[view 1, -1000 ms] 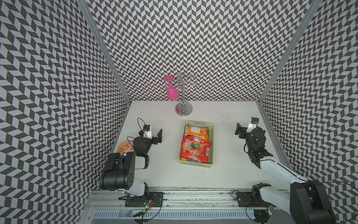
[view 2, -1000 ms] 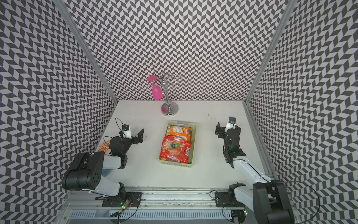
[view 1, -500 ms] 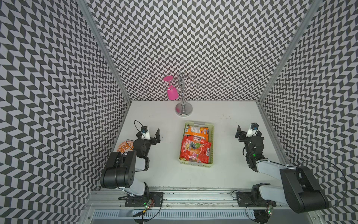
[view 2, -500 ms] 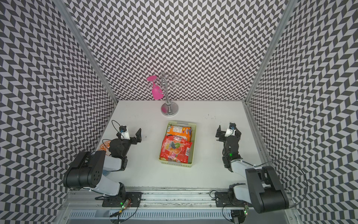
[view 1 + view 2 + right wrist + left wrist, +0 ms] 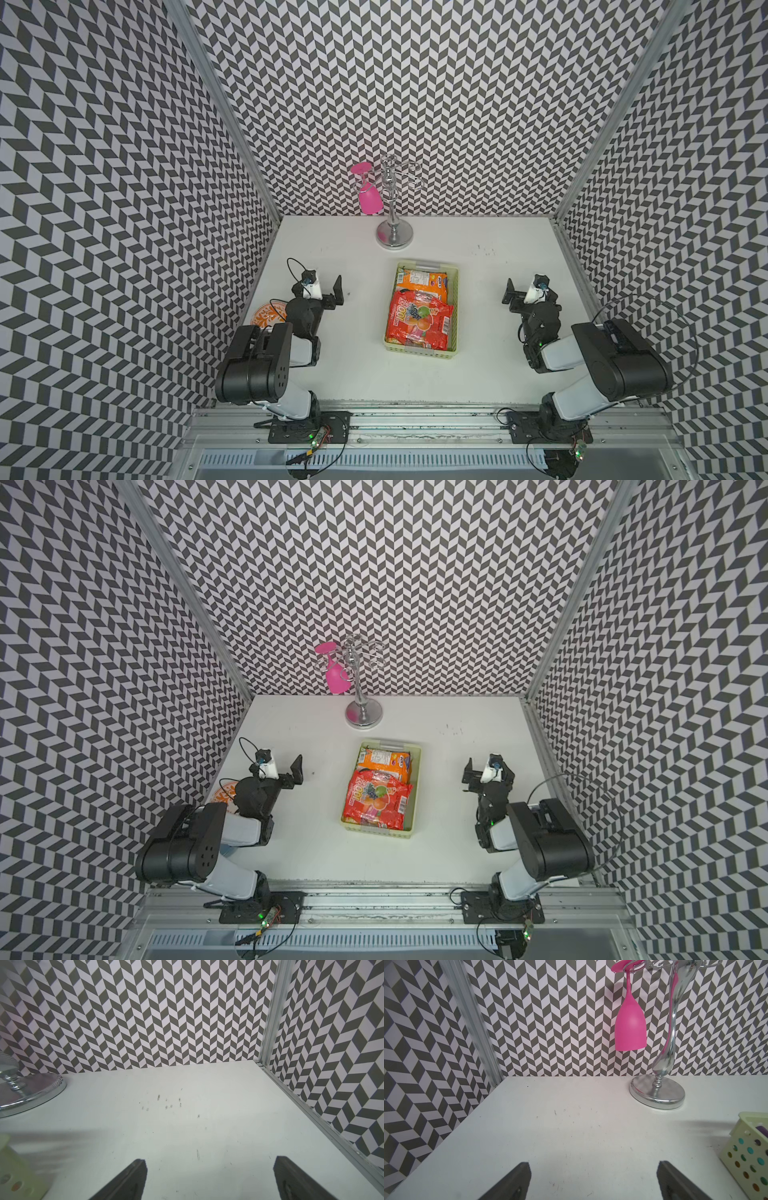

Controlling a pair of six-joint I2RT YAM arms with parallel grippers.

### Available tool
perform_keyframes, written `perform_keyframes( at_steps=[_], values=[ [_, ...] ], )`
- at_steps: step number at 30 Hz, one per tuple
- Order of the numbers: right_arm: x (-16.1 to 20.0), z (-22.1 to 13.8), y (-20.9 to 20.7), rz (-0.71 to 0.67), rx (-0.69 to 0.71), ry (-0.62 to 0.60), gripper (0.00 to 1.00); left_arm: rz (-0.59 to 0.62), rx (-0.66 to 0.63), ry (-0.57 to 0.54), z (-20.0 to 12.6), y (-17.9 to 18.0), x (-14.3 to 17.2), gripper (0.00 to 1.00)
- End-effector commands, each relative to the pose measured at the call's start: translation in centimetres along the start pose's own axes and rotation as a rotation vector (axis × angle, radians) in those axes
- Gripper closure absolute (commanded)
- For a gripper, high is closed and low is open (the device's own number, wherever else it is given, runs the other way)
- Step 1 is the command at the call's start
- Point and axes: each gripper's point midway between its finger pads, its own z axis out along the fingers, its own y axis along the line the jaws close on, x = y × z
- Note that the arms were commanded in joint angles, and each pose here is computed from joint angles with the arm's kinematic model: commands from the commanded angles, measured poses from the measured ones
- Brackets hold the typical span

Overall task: Put the candies in the basket
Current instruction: Reset both arms

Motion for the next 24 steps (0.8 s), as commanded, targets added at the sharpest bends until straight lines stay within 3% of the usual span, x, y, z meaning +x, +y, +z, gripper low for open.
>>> perform_keyframes(
  at_steps=[1, 24],
  values=[
    [-3.57, 1.12, -0.01, 0.050, -0.003, -0.101, 0.01, 0.000, -0.007, -0.024, 0.49, -0.02, -0.88, 0.01],
    [-3.59, 1.07, 0.03, 0.048, -0.006, -0.102, 0.01, 0.003, -0.017, -0.019, 0.66, -0.04, -0.85, 0.01]
  ],
)
